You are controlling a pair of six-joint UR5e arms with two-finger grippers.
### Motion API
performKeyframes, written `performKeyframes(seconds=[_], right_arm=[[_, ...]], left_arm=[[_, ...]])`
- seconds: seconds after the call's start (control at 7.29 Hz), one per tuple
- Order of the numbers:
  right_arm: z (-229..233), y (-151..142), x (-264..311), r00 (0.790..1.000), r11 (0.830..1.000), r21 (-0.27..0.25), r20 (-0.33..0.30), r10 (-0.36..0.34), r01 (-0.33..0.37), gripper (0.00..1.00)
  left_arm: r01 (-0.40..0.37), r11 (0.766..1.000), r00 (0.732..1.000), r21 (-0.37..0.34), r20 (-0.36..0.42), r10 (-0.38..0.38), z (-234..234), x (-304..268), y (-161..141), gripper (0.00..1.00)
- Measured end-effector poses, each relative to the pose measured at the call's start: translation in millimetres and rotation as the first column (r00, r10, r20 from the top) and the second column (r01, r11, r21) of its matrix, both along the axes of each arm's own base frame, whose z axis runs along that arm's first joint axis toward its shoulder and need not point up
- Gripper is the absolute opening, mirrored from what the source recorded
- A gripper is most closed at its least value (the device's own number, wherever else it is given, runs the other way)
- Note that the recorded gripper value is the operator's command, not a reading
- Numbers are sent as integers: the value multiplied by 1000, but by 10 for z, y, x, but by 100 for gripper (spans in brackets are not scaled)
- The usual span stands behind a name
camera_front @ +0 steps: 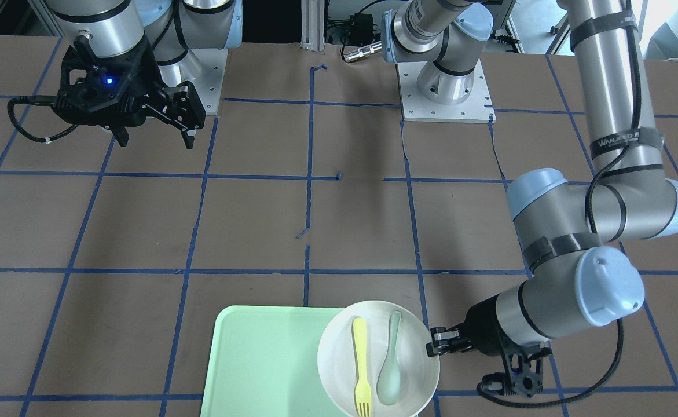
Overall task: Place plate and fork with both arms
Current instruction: 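Carry the plate with the left gripper onto the green tray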
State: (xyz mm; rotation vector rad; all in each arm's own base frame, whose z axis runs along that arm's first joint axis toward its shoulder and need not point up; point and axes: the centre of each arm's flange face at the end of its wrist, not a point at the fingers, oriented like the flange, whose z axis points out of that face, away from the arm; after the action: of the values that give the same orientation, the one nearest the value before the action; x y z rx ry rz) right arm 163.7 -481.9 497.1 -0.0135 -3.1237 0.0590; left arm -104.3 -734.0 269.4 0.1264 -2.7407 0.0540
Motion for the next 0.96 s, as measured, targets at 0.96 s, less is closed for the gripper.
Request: performKeyframes(seconds=[0.96], right_arm=[[0,2,1,1000,1000,0,0,0,0,100]], left_arm=[[24,998,1000,52,-9,-24,-602,-936,-346,0]])
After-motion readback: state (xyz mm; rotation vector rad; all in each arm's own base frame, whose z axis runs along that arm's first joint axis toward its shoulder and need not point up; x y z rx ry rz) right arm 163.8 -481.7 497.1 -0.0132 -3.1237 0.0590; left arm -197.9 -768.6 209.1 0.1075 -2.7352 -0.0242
